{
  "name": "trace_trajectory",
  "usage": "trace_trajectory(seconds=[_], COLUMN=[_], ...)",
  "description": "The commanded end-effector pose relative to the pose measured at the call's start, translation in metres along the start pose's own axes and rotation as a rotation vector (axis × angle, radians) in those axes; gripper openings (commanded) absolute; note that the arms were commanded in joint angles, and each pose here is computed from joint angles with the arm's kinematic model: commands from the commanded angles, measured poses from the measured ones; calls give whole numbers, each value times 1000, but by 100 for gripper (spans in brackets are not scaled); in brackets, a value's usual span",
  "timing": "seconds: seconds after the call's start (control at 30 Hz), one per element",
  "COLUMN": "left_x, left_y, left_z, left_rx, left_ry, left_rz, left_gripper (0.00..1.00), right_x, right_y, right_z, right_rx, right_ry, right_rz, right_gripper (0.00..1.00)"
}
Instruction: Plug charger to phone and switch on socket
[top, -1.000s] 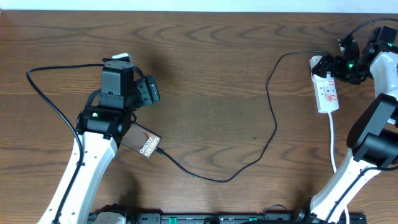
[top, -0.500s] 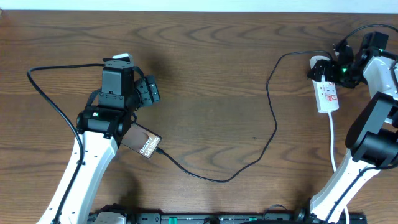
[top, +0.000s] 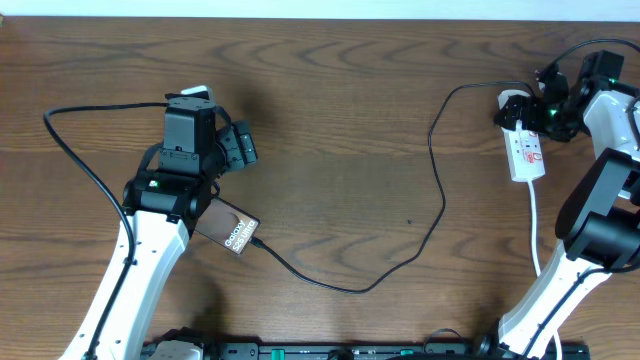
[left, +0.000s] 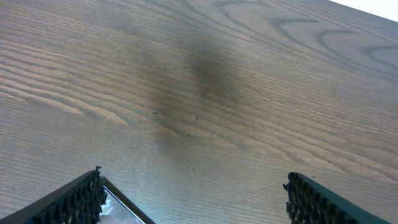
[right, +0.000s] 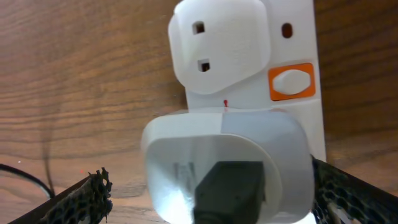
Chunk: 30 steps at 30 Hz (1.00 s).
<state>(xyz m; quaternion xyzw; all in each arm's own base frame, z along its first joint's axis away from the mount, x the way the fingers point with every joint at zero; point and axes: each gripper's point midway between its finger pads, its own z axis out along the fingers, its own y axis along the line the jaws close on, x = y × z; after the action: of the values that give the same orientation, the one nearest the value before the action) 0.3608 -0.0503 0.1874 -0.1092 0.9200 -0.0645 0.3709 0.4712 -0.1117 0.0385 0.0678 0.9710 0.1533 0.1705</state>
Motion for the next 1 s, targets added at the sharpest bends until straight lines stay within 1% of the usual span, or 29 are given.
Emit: trace_trajectory(seconds=[0.0,0.4,0.8,0.97], left_x=[-5,-5,-5,-5], left_y=[0,0,0,0], left_z=[-1,-1,-1,-1], left_rx=[-11,-11,-12,-11], left_ry=[-11,-11,-11,-11], left_rz=[4,4,4,4], left_gripper=[90,90,91,90], right_x=[21,31,62,66], right_y=[36,40,39,41], right_z=[15,17,35,36], right_rx=[-159,-184,-203,-212], right_ry=[72,102,161,173], right_rz=[52,70,116,124], right_gripper=[99,99,99,99])
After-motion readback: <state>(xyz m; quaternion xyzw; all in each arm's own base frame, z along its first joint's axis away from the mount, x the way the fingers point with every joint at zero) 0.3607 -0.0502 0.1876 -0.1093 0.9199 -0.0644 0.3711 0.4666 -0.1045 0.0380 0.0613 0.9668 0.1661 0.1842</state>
